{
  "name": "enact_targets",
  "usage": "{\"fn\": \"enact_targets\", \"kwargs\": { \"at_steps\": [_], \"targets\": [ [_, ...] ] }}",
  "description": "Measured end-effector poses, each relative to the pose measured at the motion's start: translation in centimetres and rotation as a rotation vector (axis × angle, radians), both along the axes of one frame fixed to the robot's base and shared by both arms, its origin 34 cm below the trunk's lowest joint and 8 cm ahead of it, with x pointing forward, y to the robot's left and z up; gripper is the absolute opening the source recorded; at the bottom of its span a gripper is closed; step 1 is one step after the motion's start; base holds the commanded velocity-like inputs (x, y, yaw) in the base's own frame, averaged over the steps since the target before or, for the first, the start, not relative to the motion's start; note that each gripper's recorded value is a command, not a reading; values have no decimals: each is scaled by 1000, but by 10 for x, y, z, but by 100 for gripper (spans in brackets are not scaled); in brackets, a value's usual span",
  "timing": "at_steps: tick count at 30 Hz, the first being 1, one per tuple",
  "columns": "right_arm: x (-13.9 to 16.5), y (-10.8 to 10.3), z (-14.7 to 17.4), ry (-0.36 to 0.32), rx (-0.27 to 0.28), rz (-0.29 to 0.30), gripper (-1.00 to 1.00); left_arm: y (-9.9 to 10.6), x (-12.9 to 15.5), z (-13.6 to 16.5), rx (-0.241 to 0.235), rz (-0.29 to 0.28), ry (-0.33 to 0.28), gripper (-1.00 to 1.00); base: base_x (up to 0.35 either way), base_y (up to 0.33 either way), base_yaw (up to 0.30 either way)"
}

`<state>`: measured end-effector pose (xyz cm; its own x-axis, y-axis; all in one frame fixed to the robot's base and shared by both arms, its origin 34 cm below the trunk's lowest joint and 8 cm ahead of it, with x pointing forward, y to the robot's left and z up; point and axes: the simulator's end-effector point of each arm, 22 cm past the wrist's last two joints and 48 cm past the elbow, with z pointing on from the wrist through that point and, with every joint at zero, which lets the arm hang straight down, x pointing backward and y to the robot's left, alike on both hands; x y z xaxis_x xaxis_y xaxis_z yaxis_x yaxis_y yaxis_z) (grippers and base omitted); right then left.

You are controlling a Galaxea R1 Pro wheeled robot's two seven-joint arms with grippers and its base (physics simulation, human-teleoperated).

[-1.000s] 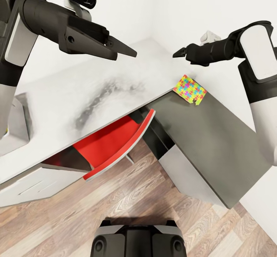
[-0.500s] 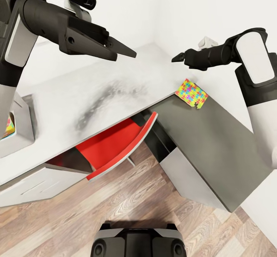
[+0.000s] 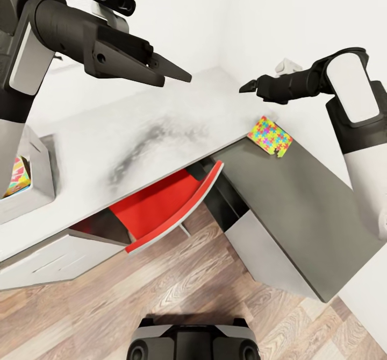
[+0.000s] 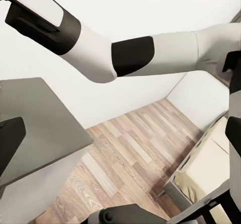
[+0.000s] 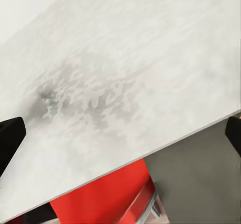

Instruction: Put all the toys in the child's room - the three board games (two on the bed and one on the table), the two jigsaw puzzles on the table, and the tennis ball on the table - inside the toy box on the table in the child's room.

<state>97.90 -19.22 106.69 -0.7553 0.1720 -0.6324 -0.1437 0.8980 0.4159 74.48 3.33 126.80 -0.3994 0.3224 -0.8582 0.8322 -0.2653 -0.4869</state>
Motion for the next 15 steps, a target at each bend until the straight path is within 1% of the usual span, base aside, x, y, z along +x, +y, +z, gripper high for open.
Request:
{"fn": "enact_targets", "kwargs": {
  "at_steps": [12, 15],
  "targets": [
    [-14, -13, -16, 34, -12, -16, 100, -5, -7, 12, -3, -8, -19, 100, 0, 0, 64],
    [-18, -16, -22, 46, -15, -20, 100, -10, -4, 12, 8, 13, -35, 100, 0, 0, 69]
  ]
}}
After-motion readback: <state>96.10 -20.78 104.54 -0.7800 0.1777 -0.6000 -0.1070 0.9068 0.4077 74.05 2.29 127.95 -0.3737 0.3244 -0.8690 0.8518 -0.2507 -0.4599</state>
